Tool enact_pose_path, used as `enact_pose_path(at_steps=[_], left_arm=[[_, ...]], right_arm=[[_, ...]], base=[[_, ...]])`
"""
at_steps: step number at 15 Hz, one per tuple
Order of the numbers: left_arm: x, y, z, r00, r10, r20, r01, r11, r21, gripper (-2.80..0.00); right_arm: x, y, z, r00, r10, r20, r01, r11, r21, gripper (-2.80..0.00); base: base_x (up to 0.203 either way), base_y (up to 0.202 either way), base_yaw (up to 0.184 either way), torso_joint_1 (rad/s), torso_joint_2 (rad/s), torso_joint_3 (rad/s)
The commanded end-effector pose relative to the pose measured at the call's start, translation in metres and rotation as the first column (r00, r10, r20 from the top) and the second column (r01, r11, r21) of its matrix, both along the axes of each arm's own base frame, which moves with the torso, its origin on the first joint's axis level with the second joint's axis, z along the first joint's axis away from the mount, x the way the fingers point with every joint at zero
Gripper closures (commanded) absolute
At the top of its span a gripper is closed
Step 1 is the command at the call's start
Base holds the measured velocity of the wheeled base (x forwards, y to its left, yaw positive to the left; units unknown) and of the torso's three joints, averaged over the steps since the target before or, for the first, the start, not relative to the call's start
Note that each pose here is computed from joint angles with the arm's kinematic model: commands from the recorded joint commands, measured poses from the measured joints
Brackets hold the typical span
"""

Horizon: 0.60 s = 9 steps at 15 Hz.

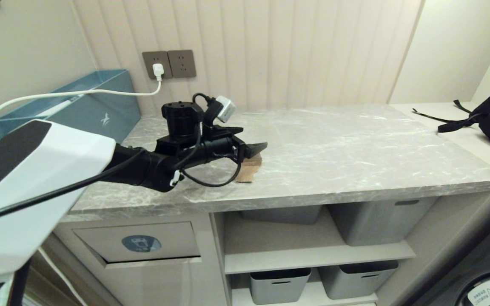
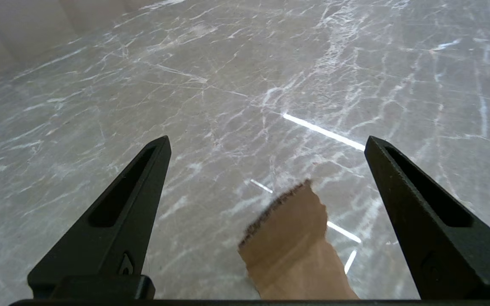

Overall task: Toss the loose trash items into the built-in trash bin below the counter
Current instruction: Pick up the garbage

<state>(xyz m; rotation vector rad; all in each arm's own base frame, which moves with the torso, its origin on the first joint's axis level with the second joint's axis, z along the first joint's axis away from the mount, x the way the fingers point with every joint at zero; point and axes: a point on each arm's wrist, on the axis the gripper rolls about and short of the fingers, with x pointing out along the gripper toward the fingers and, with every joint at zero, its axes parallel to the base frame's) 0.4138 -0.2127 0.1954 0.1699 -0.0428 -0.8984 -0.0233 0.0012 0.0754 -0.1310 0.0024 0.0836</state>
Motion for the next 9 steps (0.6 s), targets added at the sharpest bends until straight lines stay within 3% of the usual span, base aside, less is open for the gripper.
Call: enact_pose_path(at_steps=[1,9], left_arm=[[0.013,-0.008,-0.009,1.0,-0.002,-0.016,0.002,1.0,0.008,-2.8],[0.024,-0.014,-0.026,0.997,0.026,-0.077,-0.023,0.999,0.044,-2.8]], right_arm=[[0.0,0.0,0.0,1.0,0.001,-0.001,-0.001,1.0,-0.001,0.0],[0.0,0.0,0.0,1.0,0.001,-0.001,-0.001,1.0,-0.002,0.0]], base=[[0.0,0.0,0.0,0.0,0.0,0.0],[0.0,0.0,0.0,0.0,0.0,0.0]])
